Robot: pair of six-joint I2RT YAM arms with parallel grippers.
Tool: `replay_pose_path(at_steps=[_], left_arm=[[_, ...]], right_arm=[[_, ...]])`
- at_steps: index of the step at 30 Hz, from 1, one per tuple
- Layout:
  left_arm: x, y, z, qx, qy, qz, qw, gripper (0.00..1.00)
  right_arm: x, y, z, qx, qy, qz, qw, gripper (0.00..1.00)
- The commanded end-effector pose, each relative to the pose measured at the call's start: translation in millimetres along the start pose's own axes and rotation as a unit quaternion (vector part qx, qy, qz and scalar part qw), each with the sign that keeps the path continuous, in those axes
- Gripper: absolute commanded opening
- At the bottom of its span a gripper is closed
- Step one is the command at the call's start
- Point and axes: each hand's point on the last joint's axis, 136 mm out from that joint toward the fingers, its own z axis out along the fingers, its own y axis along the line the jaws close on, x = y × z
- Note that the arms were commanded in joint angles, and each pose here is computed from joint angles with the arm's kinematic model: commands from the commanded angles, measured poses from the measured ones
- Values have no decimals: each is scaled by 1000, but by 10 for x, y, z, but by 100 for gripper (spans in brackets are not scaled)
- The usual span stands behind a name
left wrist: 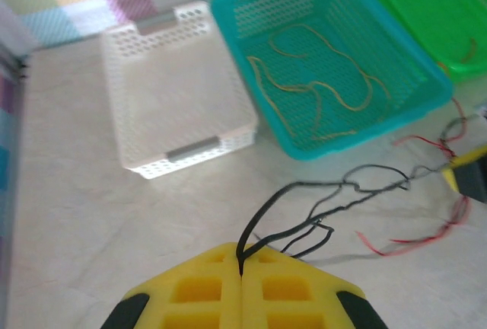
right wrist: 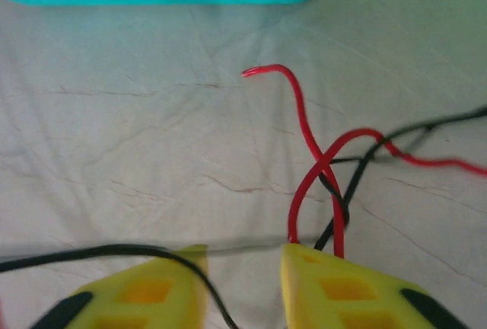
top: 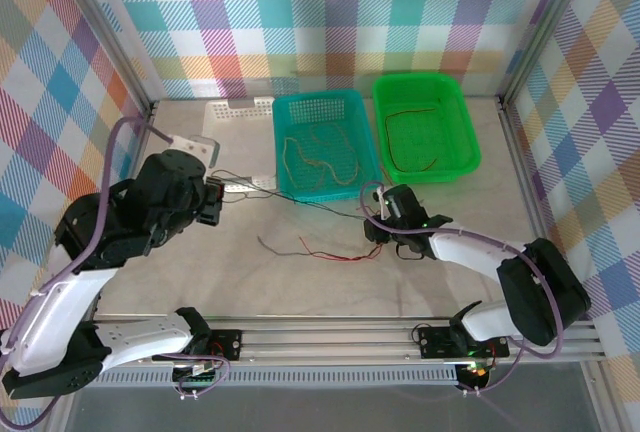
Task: Untangle the cables
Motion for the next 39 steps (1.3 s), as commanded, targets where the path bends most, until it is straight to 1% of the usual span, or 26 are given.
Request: replay_pose_path(at_steps=[1, 4, 6, 9, 11, 13, 16, 17, 19, 21, 24, 27, 30, 33, 35, 39], left_arm=[[-91, 422, -261, -70, -47, -14, 996, 0], [2, 226, -182, -21, -28, -7, 999, 0], [110, -36, -67, 37, -1, 5, 999, 0], [269, -367, 101, 100, 38, 7, 994, 4], [359, -506, 220, 118, 60, 6, 991, 6], [404, -587, 296, 128, 70, 6, 989, 7], [400, -580, 381, 112, 72, 9, 991, 9], [381, -537, 393, 99, 68, 10, 993, 9], [321, -396, 391, 60, 57, 7, 997, 8], [240, -249, 329, 29, 38, 2, 999, 6], [176, -144, 240, 14, 21, -4, 1000, 5], [182, -94, 218, 4, 21, -3, 1000, 4], [173, -7, 184, -14, 16, -4, 1000, 3], [151, 59, 99, -17, 2, -14, 1000, 2], [143, 112, 35, -19, -6, -22, 1000, 1], [127, 244, -94, -29, -27, -37, 999, 0]], right_arm=[[109, -199, -27, 38, 17, 28, 999, 50], [55, -78, -98, -9, -2, 30, 1000, 57], [-5, 99, -193, -60, -21, 19, 998, 61], [-106, 310, -386, -118, -49, 3, 992, 66], [-193, 386, -534, -136, -73, -4, 988, 68], [-264, 448, -683, -151, -94, -11, 984, 69], [-348, 537, -891, -172, -122, -23, 977, 70], [-363, 521, -927, -166, -126, -23, 978, 70], [-366, 365, -913, -119, -121, -11, 986, 70], [-297, 182, -836, -64, -91, 3, 994, 70], [-100, -19, -694, -8, -33, 25, 999, 70], [74, -122, -550, 13, -3, 38, 999, 71], [158, -159, -434, 20, 15, 45, 999, 71], [207, -187, -331, 28, 33, 47, 998, 70], [209, -187, -277, 31, 44, 46, 997, 64], [191, -211, -187, 43, 55, 44, 997, 44]])
